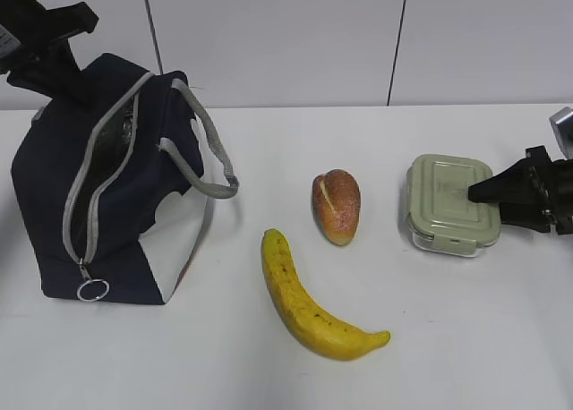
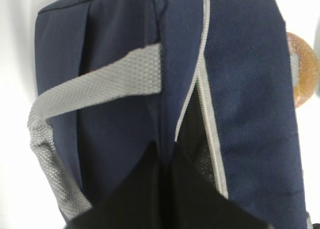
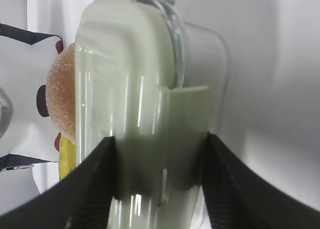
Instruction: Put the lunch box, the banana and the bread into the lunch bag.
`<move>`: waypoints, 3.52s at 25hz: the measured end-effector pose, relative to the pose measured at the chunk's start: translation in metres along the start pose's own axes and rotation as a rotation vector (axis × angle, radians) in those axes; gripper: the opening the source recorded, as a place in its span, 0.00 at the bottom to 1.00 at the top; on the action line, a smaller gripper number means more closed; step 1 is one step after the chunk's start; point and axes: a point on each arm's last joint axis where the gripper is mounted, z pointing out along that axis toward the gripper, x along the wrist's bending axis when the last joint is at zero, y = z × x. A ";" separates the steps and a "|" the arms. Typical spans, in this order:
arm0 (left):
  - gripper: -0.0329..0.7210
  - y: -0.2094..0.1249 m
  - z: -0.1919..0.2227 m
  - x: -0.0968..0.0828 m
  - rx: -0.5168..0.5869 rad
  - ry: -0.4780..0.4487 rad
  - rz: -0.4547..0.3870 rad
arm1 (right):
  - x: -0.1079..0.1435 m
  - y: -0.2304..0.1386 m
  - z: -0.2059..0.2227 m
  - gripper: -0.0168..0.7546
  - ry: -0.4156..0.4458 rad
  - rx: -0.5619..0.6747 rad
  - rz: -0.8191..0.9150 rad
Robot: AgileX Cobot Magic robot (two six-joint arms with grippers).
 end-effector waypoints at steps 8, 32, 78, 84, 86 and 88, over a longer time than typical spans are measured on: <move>0.04 0.001 0.000 -0.004 -0.007 -0.049 -0.019 | 0.011 0.009 -0.008 0.49 -0.016 -0.021 -0.021; 0.04 0.003 -0.001 -0.016 -0.033 -0.183 -0.070 | 0.296 0.045 0.078 0.49 0.137 0.183 -0.229; 0.04 0.004 0.001 -0.015 -0.030 -0.178 -0.071 | 0.312 -0.017 0.277 0.61 -0.265 0.369 -0.473; 0.04 0.004 0.001 -0.015 -0.028 -0.177 -0.071 | 0.346 0.009 0.241 0.62 -0.347 0.294 -0.654; 0.04 0.004 0.001 -0.015 -0.026 -0.177 -0.071 | 0.357 0.017 0.228 0.62 -0.354 0.247 -0.684; 0.04 0.004 0.001 -0.015 -0.026 -0.176 -0.071 | 0.364 0.023 0.216 0.62 -0.375 0.216 -0.709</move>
